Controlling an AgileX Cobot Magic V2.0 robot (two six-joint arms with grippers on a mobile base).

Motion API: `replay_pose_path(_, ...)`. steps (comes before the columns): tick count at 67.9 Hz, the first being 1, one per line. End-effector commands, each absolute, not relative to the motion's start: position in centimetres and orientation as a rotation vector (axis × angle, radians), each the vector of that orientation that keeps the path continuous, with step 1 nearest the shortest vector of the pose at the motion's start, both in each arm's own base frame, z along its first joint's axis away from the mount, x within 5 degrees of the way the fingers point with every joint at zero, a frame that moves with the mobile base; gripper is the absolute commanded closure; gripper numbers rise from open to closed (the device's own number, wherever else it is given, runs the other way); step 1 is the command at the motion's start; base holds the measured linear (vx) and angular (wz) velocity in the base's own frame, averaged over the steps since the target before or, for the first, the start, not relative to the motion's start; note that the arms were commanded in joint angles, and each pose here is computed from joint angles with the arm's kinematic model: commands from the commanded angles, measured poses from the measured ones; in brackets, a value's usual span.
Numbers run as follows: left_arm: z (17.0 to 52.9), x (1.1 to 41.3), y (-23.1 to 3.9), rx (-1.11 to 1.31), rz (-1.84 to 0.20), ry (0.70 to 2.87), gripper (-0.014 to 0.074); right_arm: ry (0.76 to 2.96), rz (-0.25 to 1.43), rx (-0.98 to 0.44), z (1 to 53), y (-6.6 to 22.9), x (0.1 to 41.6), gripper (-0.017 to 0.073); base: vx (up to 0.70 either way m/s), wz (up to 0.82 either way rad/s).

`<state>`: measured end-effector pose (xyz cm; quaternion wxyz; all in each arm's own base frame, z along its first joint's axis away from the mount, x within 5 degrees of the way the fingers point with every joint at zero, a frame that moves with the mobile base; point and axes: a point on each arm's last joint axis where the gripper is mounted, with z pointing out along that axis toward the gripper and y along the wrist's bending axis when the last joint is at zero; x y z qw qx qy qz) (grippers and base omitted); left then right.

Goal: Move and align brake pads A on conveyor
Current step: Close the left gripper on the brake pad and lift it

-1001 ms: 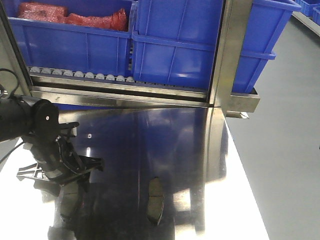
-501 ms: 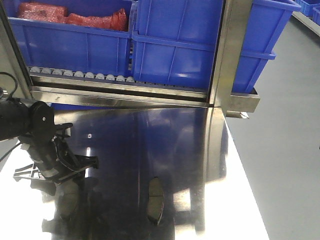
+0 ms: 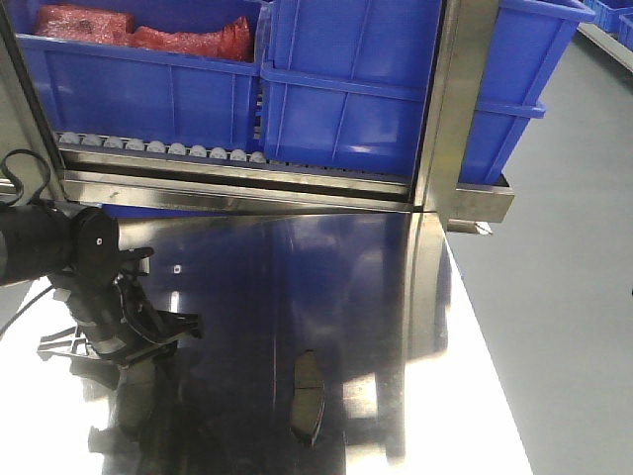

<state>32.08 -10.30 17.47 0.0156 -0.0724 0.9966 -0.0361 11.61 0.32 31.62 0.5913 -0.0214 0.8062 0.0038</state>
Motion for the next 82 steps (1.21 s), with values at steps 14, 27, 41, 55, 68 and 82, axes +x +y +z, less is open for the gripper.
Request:
replay_pose_path(14,19.74,32.59,-10.56,-0.218,-0.156,2.999,0.0134,1.787,-0.002,-0.051,33.05,0.28,11.85,-0.0033,0.00,0.00)
replay_pose_path(27,19.45,32.65,-10.55,-0.221,-0.152,3.009,0.0134,1.787,-0.002,-0.051,33.05,0.28,11.85,-0.0033,0.00,0.00)
replay_pose_path(41,19.44,32.65,-10.55,-0.221,-0.152,3.009,0.0134,1.787,-0.002,-0.051,33.05,0.28,11.85,-0.0033,0.00,0.00)
replay_pose_path(55,19.41,32.66,-10.56,-0.222,-0.153,3.010,0.0134,1.787,-0.002,-0.051,33.05,0.28,11.85,-0.0033,0.00,0.00)
replay_pose_path(68,19.10,32.65,-10.56,-0.223,-0.145,3.025,0.0139,1.787,-0.002,-0.051,33.05,0.28,11.85,-0.0033,0.00,0.00)
replay_pose_path(82,19.11,32.68,-10.57,-0.224,-0.148,3.022,0.0261,1.787,-0.002,-0.051,33.05,0.28,11.85,-0.0033,0.00,0.00)
